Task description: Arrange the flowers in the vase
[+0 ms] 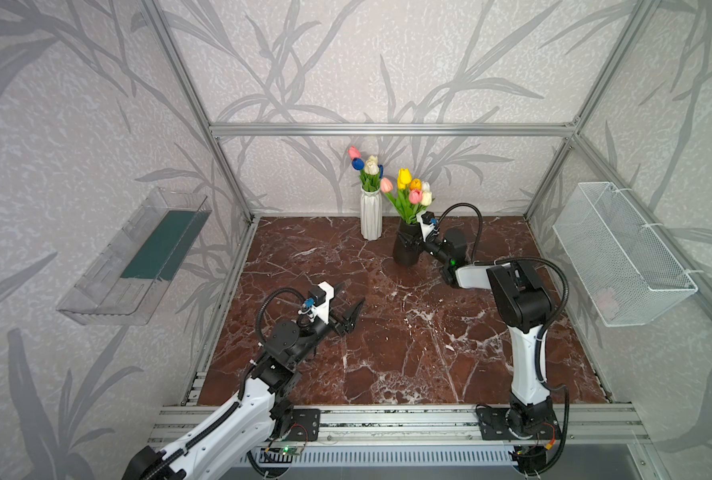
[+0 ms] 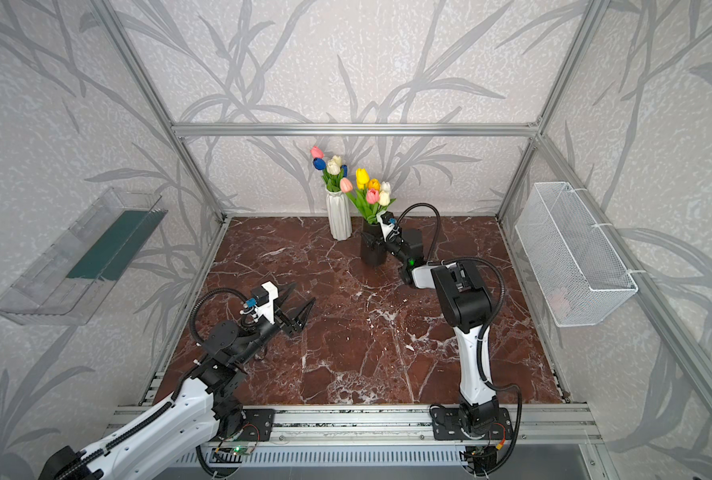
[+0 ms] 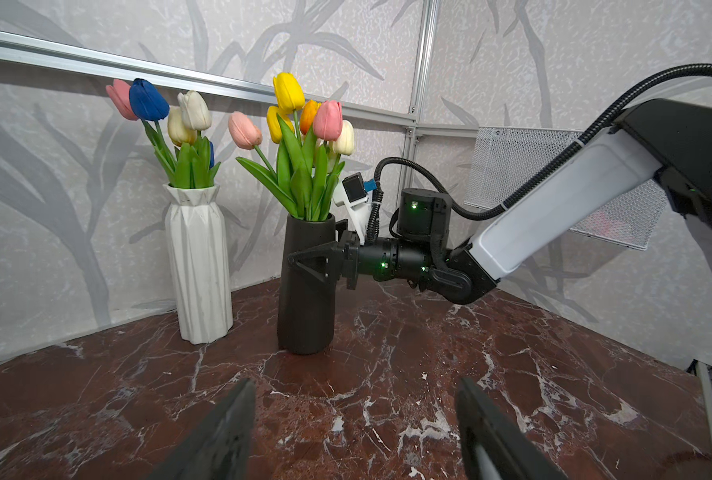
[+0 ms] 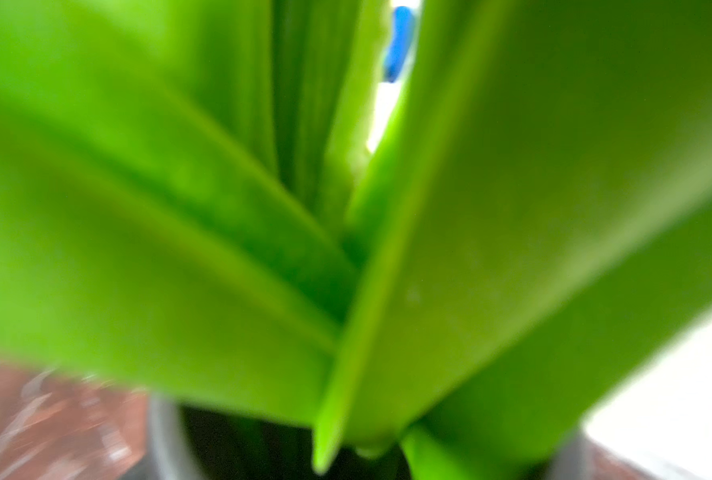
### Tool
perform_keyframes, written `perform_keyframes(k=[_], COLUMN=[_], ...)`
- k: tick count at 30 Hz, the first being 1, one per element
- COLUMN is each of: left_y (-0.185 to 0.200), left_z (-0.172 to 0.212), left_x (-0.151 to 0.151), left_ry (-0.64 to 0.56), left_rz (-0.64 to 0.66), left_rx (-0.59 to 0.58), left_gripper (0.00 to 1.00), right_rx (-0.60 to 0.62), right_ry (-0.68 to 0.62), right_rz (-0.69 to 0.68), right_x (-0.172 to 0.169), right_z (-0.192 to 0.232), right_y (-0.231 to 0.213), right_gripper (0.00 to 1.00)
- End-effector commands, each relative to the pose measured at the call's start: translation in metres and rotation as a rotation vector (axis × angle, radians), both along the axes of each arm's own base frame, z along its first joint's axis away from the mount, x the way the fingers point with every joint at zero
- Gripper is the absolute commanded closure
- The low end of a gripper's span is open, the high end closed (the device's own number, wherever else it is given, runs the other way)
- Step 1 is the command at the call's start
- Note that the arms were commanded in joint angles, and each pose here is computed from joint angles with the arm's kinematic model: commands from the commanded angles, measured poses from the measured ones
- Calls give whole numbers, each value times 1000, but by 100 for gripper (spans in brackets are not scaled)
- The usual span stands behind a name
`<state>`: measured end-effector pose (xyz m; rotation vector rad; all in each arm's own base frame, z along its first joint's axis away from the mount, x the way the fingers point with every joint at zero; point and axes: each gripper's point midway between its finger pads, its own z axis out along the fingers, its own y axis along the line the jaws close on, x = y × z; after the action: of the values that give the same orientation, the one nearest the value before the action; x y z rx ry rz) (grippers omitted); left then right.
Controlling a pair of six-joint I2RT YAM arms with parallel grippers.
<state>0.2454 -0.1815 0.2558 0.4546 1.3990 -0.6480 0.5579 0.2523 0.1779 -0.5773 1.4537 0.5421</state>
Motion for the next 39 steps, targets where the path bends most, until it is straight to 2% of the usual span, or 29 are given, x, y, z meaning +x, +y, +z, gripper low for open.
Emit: perform_keyframes(k=[1, 7, 13, 15, 19, 24, 28, 29, 35, 39], left_y=[4, 9, 8, 9, 10, 17, 24, 26, 32, 58], left_z=[0, -5, -5, -5, -8, -7, -4, -3, 1, -10], left_x=[1, 6, 9, 10, 14, 19, 27, 29, 42, 62], left_ry=[-27, -24, -34, -35, -25, -31, -44, -51, -89, -47], left_rz=[26, 73, 78, 85, 104, 156, 216, 232, 294, 477], left_rx=[7, 25, 42, 53, 56, 61, 109, 117, 133, 172], left_gripper=[24, 24, 24, 24, 24, 23, 23, 23, 23, 22], right_rx=[20, 11, 16, 21, 40, 37, 18, 12, 6, 20], right_ry=[-164, -178, -166, -176, -219, -213, -228, -228, -233, -248], right_rz=[-42, -94, -99, -99, -137, -130, -144, -146, -168, -212], right_x=[22, 56, 72, 72, 68, 65, 54, 52, 41, 7], right_z=[48, 41, 30, 29, 34, 38, 43, 43, 44, 51], right_y=[-6, -21, -24, -24, -32, -37, -42, -43, -56, -71], right_gripper=[79, 78, 73, 65, 38, 12, 7, 0, 1, 1])
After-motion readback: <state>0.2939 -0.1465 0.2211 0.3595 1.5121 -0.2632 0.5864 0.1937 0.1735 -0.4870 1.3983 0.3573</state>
